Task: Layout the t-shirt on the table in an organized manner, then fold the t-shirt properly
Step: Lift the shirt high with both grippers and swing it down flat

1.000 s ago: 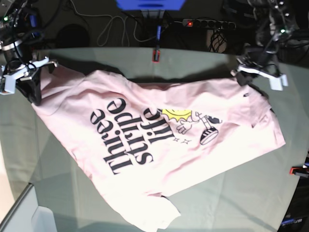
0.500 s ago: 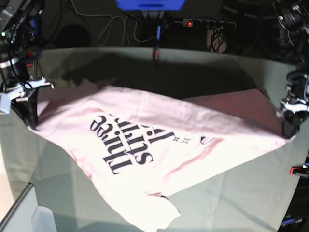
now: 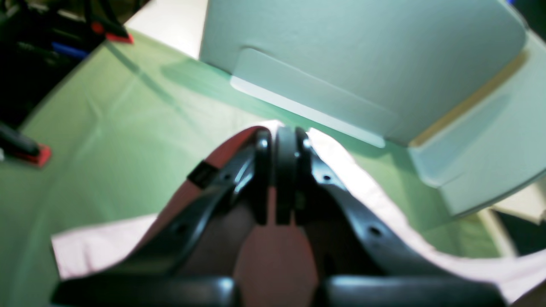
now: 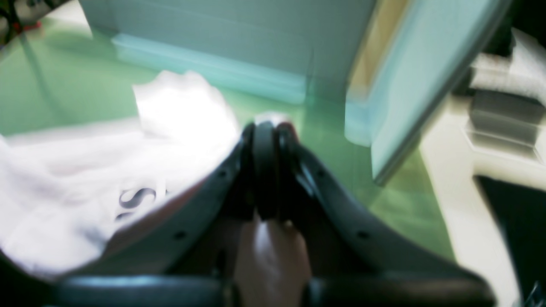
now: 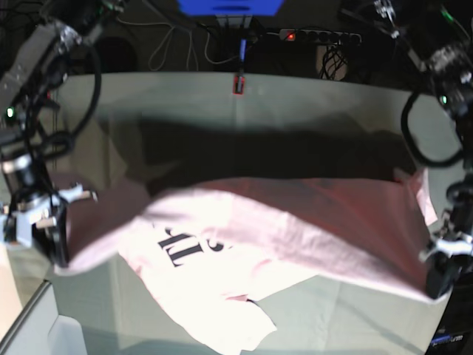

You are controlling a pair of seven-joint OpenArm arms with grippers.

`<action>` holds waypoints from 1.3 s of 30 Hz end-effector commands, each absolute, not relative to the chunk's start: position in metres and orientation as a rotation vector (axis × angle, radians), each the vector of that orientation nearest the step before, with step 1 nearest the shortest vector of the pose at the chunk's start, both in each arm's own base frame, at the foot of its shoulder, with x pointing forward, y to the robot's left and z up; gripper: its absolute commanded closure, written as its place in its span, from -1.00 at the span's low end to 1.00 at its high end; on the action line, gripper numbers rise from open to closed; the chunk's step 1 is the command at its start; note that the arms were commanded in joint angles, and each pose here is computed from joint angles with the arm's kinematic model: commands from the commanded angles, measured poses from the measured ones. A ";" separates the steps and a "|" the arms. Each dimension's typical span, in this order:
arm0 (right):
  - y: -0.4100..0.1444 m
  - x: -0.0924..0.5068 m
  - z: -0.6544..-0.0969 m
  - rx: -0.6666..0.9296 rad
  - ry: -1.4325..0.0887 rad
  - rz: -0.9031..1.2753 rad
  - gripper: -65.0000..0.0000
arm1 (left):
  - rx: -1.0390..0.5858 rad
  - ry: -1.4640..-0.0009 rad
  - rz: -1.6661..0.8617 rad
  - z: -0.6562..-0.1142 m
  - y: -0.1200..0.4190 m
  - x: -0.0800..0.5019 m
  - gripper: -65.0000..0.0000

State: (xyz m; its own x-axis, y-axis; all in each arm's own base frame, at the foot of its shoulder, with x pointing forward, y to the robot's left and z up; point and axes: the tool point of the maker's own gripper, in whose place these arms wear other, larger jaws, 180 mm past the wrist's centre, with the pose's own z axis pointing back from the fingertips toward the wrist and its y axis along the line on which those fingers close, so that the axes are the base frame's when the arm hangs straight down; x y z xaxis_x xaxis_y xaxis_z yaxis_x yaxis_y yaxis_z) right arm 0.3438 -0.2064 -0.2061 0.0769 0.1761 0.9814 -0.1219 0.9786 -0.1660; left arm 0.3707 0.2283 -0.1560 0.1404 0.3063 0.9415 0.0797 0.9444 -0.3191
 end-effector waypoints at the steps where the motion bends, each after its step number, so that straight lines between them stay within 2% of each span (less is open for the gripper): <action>1: -0.206 0.355 -0.178 -0.071 -1.557 0.238 1.00 | -0.301 -1.524 0.121 -0.123 0.227 0.380 0.99; 10: -0.219 0.399 -0.089 -0.206 -1.684 0.228 1.00 | -0.197 -1.698 -0.068 -0.026 0.205 0.431 0.99; 18: -0.220 0.397 -0.026 -0.285 -1.836 0.235 1.00 | -0.158 -1.890 -0.138 0.062 0.201 0.428 0.99; 23: -0.221 0.394 0.015 -0.313 -1.941 0.223 1.00 | -0.083 -1.963 -0.194 0.086 0.202 0.406 0.99; 31: -0.217 0.388 0.076 -0.325 -2.097 0.208 1.00 | -0.006 -1.995 -0.215 0.099 0.216 0.391 0.99; 39: -0.218 0.377 0.113 -0.352 -2.193 0.198 1.00 | -0.033 -2.030 -0.135 0.104 0.238 0.381 0.99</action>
State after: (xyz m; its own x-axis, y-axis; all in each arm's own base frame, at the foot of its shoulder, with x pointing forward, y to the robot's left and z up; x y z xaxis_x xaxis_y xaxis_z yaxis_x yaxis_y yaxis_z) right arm 0.3876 -0.2210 0.0904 -0.5034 0.3170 0.8038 0.1700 0.9484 -0.2676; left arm 0.3895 0.2327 0.0868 -0.3896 -0.0218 0.9207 0.1104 0.9914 0.0701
